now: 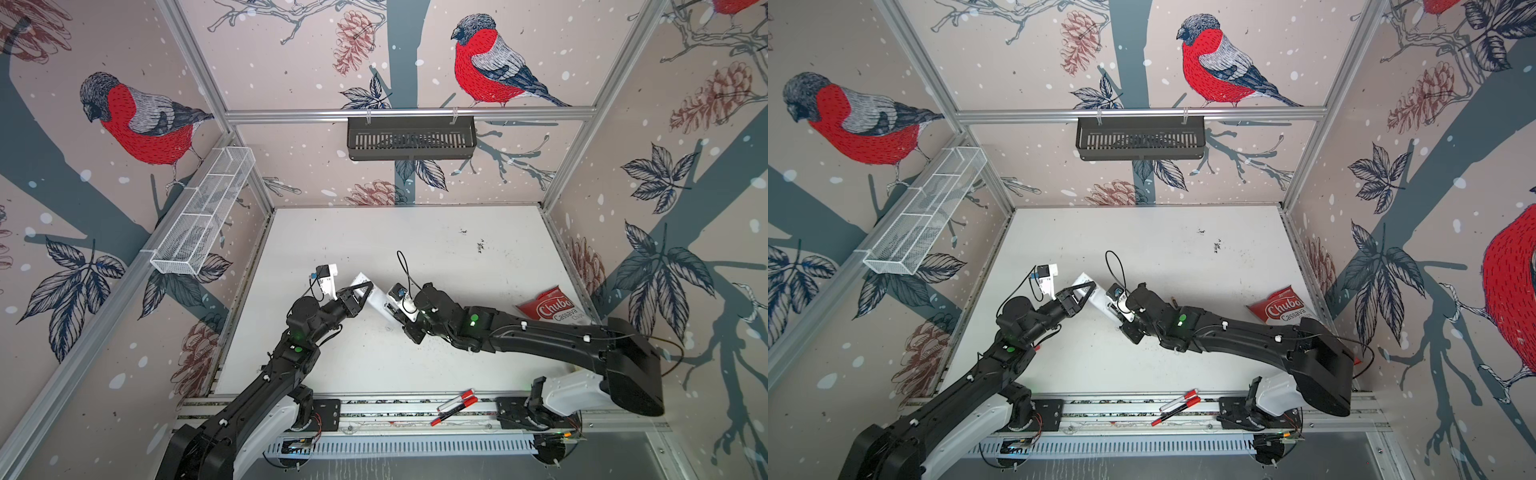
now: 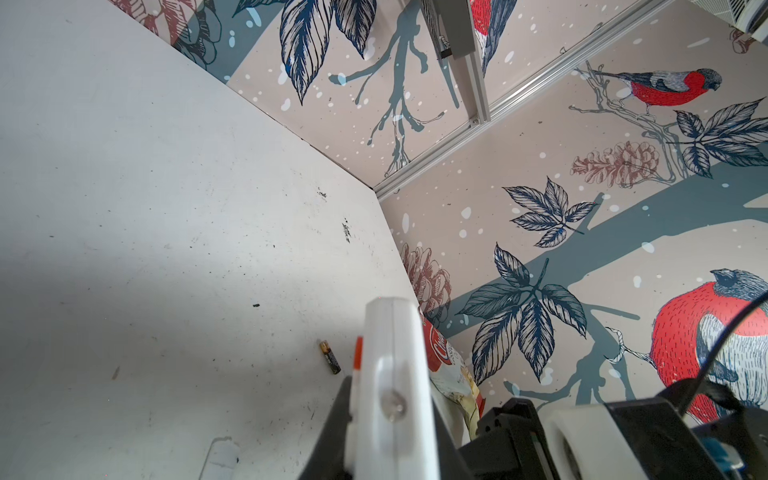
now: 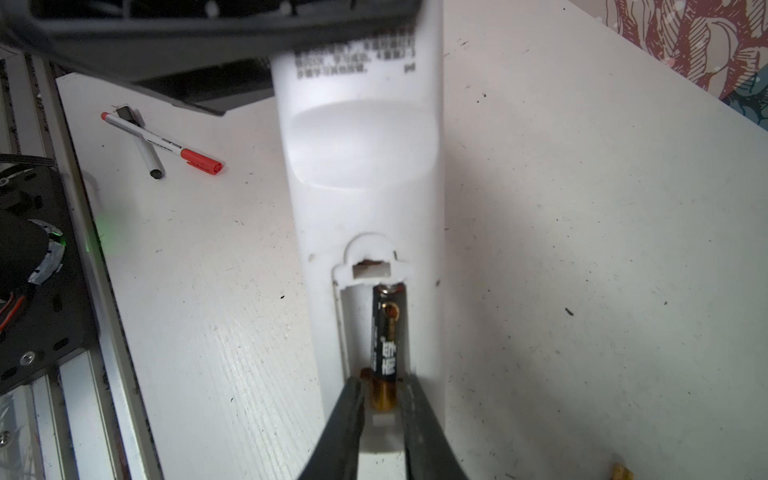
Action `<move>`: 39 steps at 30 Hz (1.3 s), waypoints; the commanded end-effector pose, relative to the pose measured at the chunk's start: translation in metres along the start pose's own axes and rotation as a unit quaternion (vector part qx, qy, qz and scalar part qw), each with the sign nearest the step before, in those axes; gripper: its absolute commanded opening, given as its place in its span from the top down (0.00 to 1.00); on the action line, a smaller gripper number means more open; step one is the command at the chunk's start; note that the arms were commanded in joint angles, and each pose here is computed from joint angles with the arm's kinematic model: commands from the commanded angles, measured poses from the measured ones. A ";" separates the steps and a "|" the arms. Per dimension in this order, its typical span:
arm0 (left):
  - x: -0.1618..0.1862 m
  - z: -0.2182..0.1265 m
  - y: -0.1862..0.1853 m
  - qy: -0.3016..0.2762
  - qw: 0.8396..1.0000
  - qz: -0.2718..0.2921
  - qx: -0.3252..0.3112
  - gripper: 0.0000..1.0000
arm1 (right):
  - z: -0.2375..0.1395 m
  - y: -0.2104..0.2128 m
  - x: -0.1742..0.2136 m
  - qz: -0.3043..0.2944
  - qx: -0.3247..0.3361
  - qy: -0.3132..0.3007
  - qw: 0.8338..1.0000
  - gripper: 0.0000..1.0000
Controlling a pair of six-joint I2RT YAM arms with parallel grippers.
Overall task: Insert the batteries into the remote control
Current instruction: 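Press the battery down into the remote's compartment with the right gripper, then open the right gripper and push the battery fully into the compartment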
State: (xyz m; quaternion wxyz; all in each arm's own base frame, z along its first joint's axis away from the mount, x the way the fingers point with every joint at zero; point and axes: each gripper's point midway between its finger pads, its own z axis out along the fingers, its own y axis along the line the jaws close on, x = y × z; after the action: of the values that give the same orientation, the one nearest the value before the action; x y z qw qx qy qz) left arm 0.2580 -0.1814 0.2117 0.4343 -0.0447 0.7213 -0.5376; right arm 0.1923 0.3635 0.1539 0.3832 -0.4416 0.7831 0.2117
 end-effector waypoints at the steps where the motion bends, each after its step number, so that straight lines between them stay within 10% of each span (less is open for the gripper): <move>1: 0.004 -0.002 -0.023 0.025 0.998 0.005 0.050 1.00 | -0.008 -0.006 0.007 0.000 0.016 0.007 1.000 0.72; 18: 0.010 0.001 -0.034 0.056 0.994 0.050 0.075 1.00 | -0.060 -0.003 -0.020 0.054 -0.122 -0.082 0.988 0.21; 39: 0.010 -0.001 -0.059 0.074 0.987 0.069 0.126 1.00 | -0.033 -0.006 -0.027 0.079 -0.171 -0.079 0.979 0.30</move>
State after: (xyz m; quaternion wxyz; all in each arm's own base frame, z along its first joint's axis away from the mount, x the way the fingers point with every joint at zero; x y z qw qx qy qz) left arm 0.2297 -0.2091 0.2385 0.3980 0.0769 0.6994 -0.5886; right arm 0.1908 0.3471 0.1840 0.3353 -0.4195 0.7477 0.3905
